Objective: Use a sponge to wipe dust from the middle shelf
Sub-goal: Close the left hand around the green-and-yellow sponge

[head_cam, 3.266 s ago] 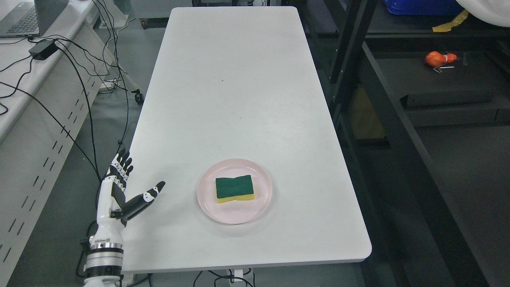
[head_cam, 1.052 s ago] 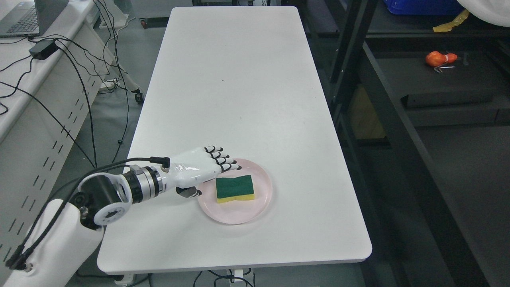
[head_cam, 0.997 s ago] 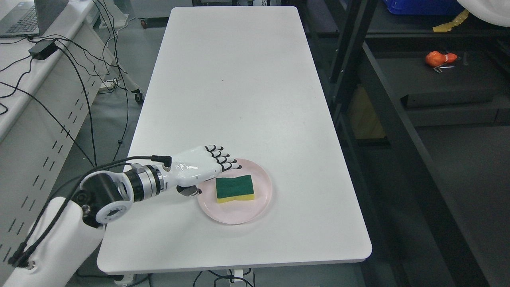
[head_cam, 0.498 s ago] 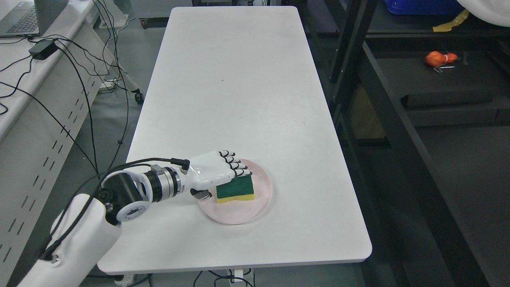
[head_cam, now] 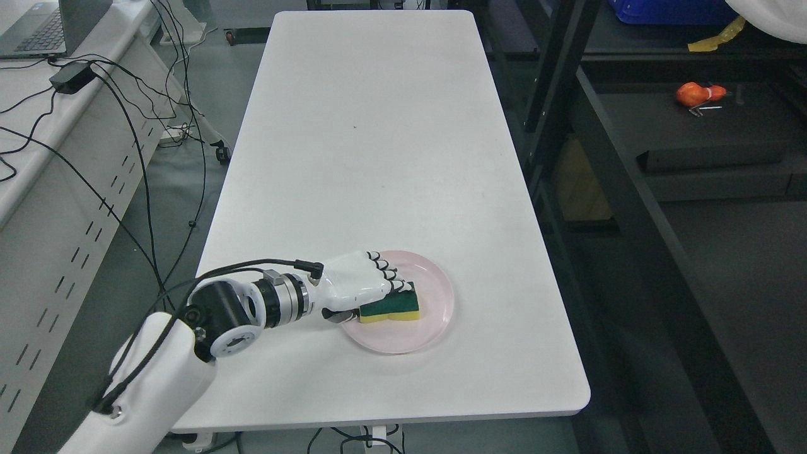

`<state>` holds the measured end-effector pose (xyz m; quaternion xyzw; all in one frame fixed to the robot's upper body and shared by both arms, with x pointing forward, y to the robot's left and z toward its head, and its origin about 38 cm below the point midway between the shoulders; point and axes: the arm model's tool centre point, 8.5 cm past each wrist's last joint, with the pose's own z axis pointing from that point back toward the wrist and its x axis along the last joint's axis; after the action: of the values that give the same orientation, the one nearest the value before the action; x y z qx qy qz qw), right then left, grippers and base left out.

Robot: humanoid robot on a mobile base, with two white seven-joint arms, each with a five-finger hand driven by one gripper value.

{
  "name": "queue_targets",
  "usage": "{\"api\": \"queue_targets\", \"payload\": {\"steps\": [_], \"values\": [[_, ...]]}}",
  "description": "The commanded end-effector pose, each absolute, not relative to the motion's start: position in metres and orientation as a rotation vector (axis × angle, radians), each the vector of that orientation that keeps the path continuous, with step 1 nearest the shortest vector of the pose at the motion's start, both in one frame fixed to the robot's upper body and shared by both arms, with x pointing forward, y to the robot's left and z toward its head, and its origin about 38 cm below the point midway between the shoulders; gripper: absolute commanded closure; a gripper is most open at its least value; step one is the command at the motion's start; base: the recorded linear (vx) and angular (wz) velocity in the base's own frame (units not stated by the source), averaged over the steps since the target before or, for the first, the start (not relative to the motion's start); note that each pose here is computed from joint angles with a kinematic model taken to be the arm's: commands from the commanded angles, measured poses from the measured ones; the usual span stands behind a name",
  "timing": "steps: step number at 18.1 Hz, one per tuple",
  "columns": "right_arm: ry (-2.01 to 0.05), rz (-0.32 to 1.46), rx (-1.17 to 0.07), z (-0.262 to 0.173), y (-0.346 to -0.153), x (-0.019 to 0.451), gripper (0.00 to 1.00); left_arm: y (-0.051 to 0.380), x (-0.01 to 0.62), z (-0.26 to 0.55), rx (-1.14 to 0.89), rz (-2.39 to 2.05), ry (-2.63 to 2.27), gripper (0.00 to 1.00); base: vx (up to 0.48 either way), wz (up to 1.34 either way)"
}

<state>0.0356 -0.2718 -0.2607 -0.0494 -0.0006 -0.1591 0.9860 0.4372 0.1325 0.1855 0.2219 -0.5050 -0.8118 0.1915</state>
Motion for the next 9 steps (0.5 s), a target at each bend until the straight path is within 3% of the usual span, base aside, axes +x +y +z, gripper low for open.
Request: {"api": "queue_targets", "payload": {"steps": [1, 7, 9], "values": [[-0.021, -0.321, -0.118, -0.26, -0.284, 0.041, 0.0, 0.127, 0.441, 0.198, 0.603, -2.171, -1.521, 0.5, 0.0, 0.0], [-0.021, -0.321, -0.118, -0.26, -0.284, 0.041, 0.0, 0.145, 0.438, 0.217, 0.461, -1.923, -1.783, 0.96, 0.0, 0.0], [-0.021, -0.321, -0.118, -0.26, -0.284, 0.041, 0.0, 0.155, 0.438, 0.223, 0.447, -1.805, -1.862, 1.0, -0.001, -0.01]]}}
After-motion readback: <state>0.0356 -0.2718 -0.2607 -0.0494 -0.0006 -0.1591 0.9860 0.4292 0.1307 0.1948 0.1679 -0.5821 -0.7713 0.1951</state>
